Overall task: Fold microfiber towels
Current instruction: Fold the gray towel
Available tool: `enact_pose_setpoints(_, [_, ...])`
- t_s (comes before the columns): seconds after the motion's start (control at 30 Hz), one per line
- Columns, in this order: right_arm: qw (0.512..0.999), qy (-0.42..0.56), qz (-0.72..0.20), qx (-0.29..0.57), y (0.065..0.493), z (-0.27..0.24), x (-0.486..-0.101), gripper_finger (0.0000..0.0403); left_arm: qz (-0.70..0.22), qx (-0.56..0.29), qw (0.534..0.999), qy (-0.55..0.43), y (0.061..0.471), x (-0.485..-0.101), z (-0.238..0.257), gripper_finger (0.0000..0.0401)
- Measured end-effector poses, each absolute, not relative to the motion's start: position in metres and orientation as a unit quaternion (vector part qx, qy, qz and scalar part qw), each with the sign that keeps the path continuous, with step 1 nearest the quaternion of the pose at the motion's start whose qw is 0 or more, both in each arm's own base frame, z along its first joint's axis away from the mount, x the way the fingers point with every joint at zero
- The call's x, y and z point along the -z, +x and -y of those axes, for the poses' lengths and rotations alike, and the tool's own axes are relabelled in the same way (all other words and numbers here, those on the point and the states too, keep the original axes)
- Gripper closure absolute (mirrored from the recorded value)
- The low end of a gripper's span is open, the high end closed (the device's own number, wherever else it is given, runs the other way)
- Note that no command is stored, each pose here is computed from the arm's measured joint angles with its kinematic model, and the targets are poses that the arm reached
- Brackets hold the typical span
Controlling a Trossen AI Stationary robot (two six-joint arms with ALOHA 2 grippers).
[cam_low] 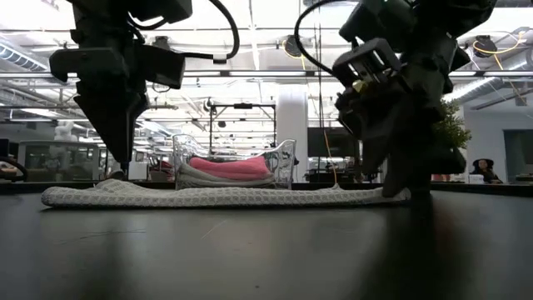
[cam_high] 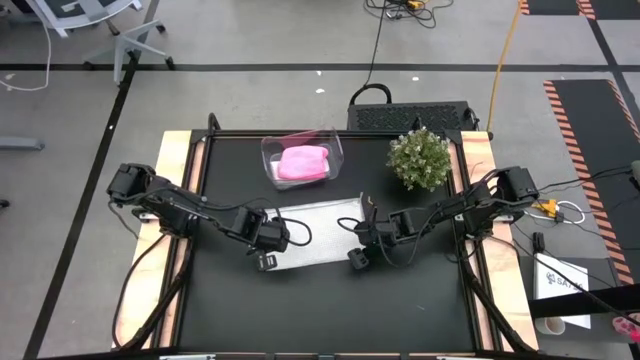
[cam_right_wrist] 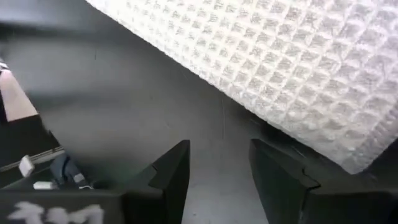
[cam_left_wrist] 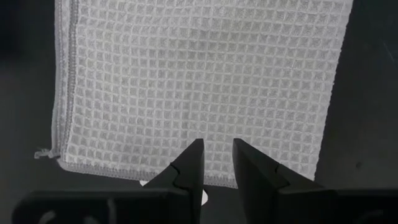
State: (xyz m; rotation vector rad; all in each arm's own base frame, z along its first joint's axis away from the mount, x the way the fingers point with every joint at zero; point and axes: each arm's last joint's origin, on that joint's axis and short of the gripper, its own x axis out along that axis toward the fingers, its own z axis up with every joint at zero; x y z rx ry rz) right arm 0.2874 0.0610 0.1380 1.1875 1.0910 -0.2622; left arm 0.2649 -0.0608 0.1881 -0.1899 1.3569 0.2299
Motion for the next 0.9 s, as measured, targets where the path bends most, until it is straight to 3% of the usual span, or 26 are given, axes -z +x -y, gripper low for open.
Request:
enact_pose_setpoints(0.17, [0.686,0.553,-0.462,0.102,0.290,-0.062,-0.148,0.0247,-0.625,-0.107,0.769,-0.087,0.265,-0.188,0.061,0.0313])
enact_pose_setpoints(0.43, [0.680,0.591,-0.425,0.086,0.281,-0.060,-0.199,0.0248,-0.620,-0.116,0.772,-0.078,0.265,-0.188,0.060,0.0313])
enact_pose_setpoints(0.8, [0.720,0.605,-0.339,0.015,0.294,-0.062,-0.325,0.0265,-0.616,-0.120,0.776,-0.062,0.266,-0.188,0.059,0.0313])
enact_pose_setpoints(0.9, [0.722,0.577,-0.379,0.047,0.293,-0.062,-0.335,0.0276,-0.616,-0.120,0.776,-0.060,0.266,-0.188,0.059,0.0313])
